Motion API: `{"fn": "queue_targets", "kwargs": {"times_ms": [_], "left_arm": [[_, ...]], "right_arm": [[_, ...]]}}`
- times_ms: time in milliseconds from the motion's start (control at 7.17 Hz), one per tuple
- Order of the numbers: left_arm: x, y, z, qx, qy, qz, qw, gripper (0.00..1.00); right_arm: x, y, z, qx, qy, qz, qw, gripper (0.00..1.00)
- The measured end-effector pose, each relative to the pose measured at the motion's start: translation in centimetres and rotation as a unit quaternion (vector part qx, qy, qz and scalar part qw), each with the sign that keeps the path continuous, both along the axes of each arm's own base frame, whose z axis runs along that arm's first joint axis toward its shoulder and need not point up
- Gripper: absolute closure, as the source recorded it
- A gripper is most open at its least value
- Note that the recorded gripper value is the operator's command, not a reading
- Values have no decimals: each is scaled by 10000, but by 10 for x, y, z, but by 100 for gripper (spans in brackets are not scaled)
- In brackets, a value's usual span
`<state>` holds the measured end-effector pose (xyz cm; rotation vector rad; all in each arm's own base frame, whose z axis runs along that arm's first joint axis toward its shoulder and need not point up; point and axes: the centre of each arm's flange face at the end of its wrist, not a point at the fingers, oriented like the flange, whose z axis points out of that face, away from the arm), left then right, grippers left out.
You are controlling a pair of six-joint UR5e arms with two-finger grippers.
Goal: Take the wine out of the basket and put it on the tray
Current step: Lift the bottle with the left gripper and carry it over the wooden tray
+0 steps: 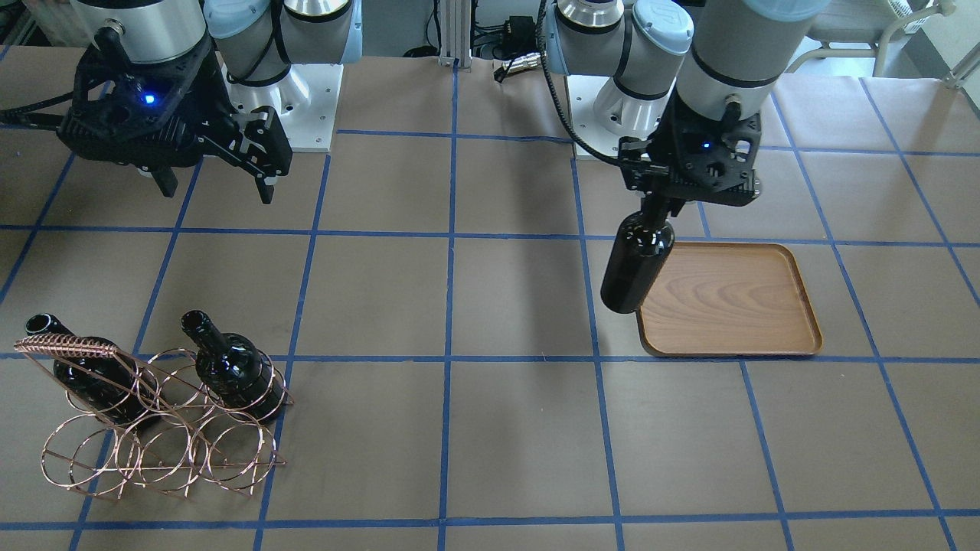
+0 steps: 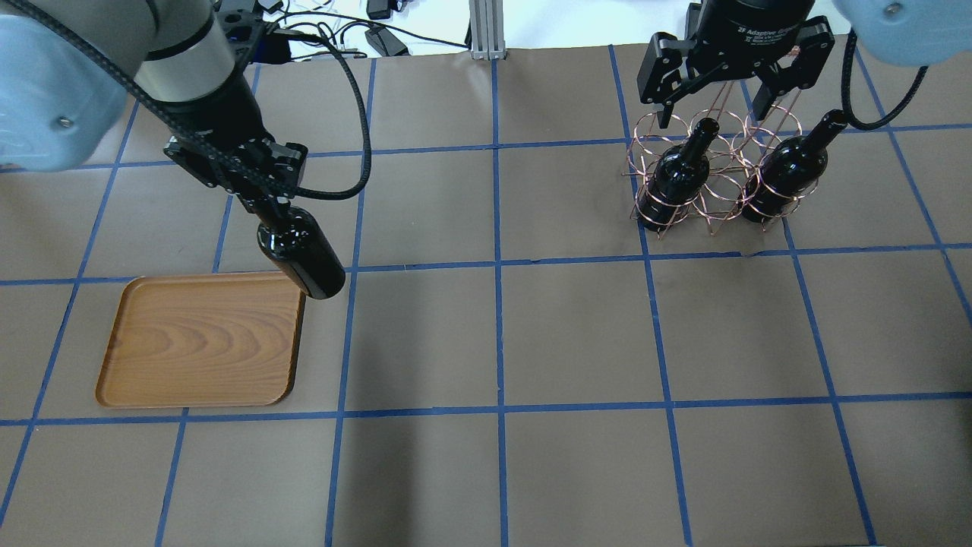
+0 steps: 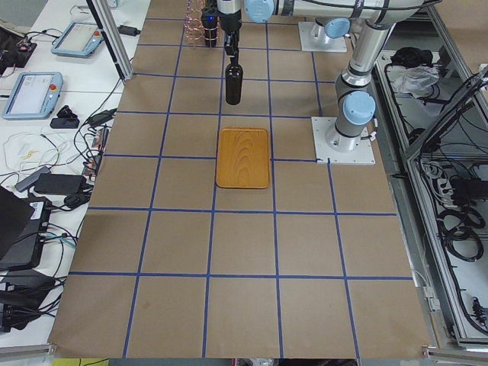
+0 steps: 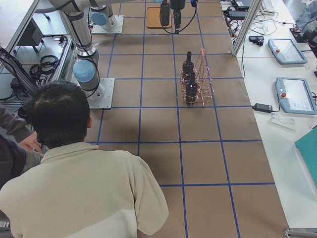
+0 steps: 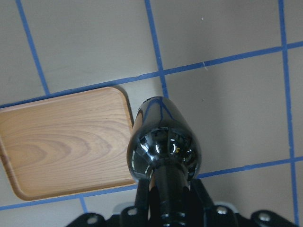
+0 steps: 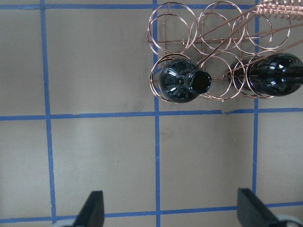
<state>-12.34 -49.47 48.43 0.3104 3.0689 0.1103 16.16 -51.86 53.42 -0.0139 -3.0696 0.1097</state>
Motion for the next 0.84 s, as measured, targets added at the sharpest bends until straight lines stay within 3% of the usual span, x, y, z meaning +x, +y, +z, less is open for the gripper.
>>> {"fn": "queue_targets", "kwargs": {"times_ms": [418,558,836], "left_arm": [[102,7,-12,235,9,-371,9990,100],[134,12,-24,315,43,-418,9986,100],[184,18,-45,323,93,-397,9986,100]], "right_arm": [[1,-60,28,162,-6,-15,9999,1],[0,-65,29,276,26,-21,9996,0],[-2,-38,14,275,45,-35,9996,0]]}}
